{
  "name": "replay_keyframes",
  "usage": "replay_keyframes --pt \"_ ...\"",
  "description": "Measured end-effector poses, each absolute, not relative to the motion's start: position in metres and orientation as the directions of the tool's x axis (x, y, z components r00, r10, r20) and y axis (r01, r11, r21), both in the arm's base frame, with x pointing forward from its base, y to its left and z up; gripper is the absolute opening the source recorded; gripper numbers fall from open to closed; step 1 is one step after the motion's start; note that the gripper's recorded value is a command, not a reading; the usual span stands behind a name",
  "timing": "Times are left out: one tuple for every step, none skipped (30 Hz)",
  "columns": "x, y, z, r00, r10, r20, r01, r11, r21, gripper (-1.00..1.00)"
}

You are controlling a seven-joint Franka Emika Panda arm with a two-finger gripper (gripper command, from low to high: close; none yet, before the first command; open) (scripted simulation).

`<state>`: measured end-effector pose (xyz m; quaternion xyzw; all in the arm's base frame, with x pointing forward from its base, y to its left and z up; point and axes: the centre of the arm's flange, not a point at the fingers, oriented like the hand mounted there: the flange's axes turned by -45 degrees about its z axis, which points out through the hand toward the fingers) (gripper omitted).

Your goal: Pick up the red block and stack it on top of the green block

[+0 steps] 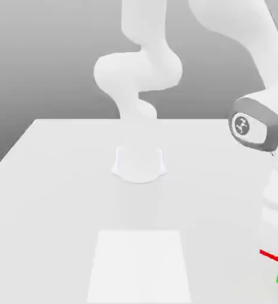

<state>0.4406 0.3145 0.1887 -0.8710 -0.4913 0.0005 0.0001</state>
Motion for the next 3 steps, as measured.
replay_keyframes --pt "0.4406 0.3145 0.1887 0.517 0.856 -0.001 0.856 -0.517 -0.001 1.00" --pt "0.4406 0.3145 0.1887 0.517 0.856 -0.001 0.856 -0.517 -0.001 1.00" --pt "0.4406 0.3145 0.1887 0.517 0.856 -0.001 0.856 -0.517 -0.001 1.00"
